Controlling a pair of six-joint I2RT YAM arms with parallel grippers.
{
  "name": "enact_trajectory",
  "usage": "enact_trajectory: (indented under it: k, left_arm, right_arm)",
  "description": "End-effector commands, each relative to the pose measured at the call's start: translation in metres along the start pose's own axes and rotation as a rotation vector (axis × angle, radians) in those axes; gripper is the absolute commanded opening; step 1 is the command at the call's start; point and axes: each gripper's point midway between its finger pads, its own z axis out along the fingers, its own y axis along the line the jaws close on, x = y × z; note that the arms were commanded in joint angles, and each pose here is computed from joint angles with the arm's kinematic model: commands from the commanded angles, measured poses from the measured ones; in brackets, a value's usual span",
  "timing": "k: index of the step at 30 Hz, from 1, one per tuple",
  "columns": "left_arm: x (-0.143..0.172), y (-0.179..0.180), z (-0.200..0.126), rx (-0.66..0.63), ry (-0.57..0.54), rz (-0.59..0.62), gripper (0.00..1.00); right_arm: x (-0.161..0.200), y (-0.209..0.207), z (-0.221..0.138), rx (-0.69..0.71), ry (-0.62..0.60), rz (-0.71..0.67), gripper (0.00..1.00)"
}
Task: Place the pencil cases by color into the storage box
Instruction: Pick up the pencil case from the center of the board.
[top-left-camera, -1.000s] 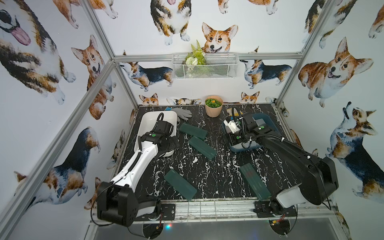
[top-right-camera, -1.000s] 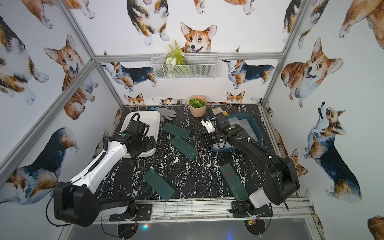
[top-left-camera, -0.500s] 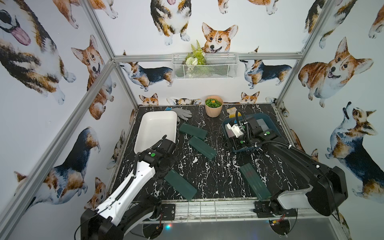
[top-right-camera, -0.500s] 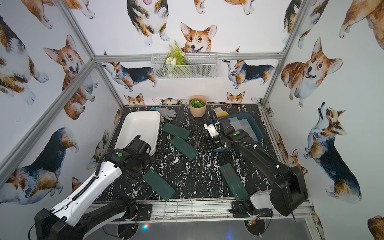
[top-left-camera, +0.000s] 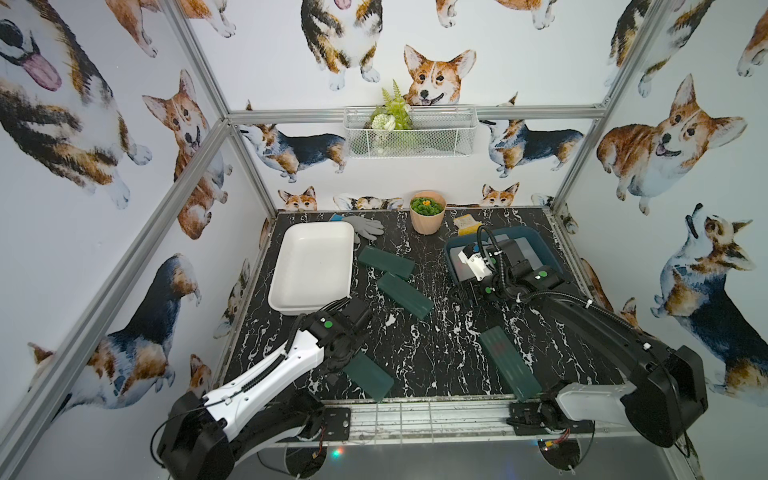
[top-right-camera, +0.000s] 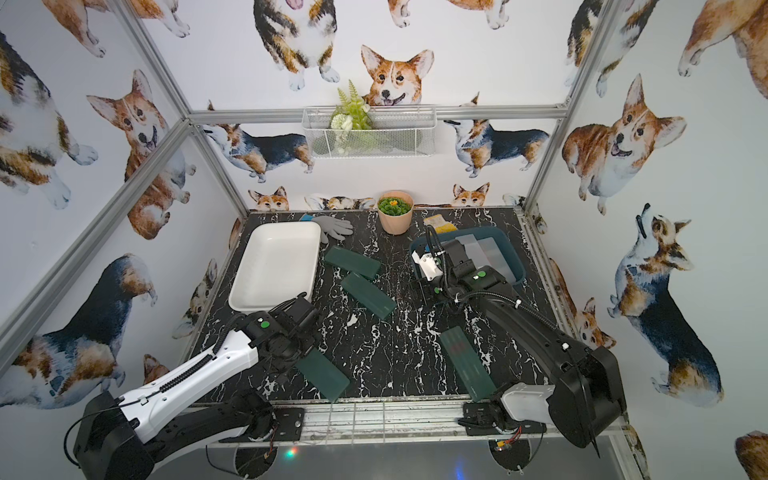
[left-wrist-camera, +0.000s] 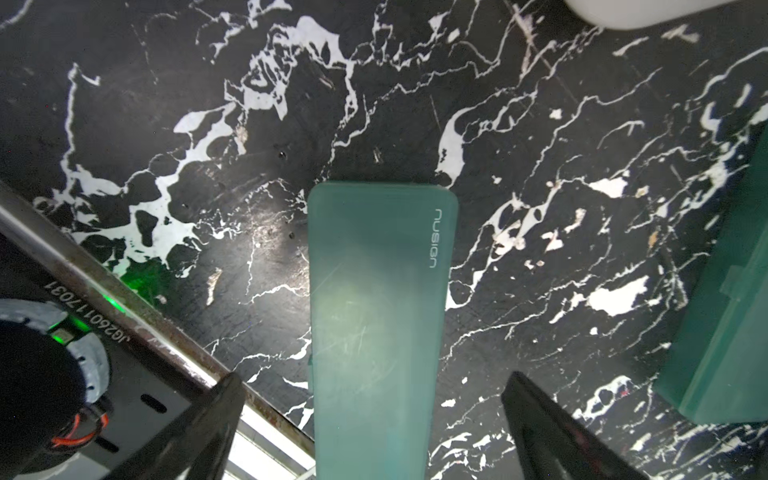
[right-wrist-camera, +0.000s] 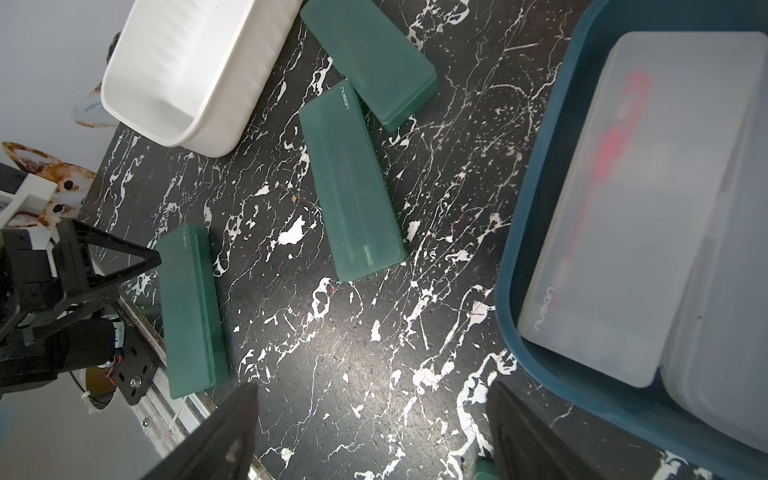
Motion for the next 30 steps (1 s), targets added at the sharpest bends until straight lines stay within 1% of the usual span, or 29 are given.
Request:
enact_trajectory:
  k: [1, 7, 11, 16, 19, 26, 30]
  left_arm:
    - [0.000, -0.003, 0.002, 0.024, -0.006, -0.011, 1.00]
    - [0.003, -0.014, 0.010, 0.036, 0.012, 0.030, 1.00]
    - [0.006, -0.024, 0.017, 0.009, 0.030, 0.083, 1.00]
    - [0.008, -0.023, 0.030, -0.034, 0.040, 0.114, 1.00]
    - [0.009, -0.018, 0.035, -0.047, 0.056, 0.107, 1.00]
    - [0.004, -0.009, 0.027, -0.046, 0.039, 0.086, 1.00]
    - [0.007, 0.000, 0.032, -0.055, 0.052, 0.064, 1.00]
  right_arm:
    - [-0.004, 0.005, -0.001, -0.023, -0.017, 0.003, 0.87]
    - [-0.011, 0.015, 0.002, -0.045, -0.019, -0.029, 0.87]
    - [-0.016, 0.028, 0.000, -0.069, -0.035, -0.075, 0.87]
    - [-0.018, 0.040, -0.002, -0.106, -0.053, -0.097, 0.87]
    - [-0.019, 0.041, -0.003, -0.112, -0.062, -0.098, 0.87]
    - [-0.019, 0.041, 0.003, -0.119, -0.047, -0.094, 0.87]
    - [-0.020, 0.042, 0.007, -0.127, -0.041, -0.095, 0.87]
